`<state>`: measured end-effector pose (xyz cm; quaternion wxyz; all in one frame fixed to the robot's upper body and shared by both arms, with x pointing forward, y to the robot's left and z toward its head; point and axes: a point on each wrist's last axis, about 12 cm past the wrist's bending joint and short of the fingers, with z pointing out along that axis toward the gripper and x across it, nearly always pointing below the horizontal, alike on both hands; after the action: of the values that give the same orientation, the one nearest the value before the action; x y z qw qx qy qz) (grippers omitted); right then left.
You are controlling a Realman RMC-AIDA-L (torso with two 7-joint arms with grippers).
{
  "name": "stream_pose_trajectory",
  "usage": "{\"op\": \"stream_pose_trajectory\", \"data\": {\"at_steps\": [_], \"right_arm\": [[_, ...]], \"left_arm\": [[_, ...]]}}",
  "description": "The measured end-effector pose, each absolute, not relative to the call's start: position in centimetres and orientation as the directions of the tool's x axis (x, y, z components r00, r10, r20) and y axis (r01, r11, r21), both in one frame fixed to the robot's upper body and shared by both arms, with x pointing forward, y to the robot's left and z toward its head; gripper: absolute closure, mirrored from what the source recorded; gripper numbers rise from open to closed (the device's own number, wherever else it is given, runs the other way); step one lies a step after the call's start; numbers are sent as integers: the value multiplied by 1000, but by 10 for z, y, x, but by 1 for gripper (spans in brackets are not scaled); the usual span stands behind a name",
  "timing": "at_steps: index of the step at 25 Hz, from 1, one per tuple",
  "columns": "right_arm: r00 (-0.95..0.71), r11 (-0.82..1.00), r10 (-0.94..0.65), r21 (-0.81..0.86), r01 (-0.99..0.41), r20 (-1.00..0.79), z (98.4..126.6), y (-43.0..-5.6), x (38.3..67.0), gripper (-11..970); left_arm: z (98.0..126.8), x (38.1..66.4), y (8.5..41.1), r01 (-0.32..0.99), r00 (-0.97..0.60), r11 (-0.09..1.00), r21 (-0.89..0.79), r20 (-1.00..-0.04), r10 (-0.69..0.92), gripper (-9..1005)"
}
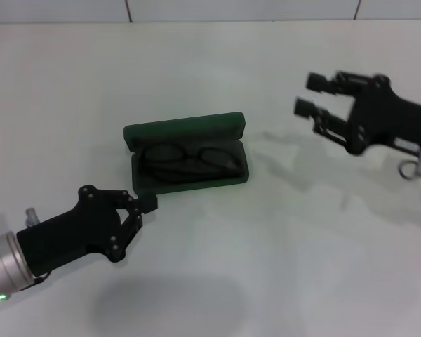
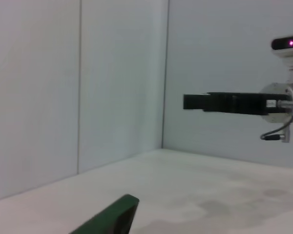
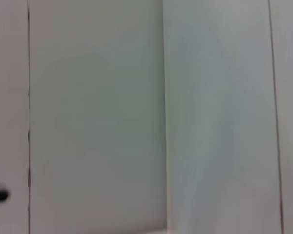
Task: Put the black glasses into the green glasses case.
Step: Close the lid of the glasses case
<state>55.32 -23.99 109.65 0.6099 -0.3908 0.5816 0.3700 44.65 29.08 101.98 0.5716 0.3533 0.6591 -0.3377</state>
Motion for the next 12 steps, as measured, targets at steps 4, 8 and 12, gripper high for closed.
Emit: {"op": "stream_pose_trajectory", "data": {"at_steps": [4, 8, 12], "right_arm": [[56, 452, -28, -63, -890, -998, 1089, -259, 542, 524], [65, 477, -58, -85, -875, -996, 1079, -270, 531, 456], [51, 493, -66, -77, -867, -997, 1069, -279, 520, 356]], "left_arm": [[1018, 449, 278, 868, -101, 494, -47, -991, 82, 948], [1015, 457, 260, 887, -119, 457, -66, -989, 87, 948], [1009, 465, 245, 881, -142, 465, -82, -985, 96, 947]]}}
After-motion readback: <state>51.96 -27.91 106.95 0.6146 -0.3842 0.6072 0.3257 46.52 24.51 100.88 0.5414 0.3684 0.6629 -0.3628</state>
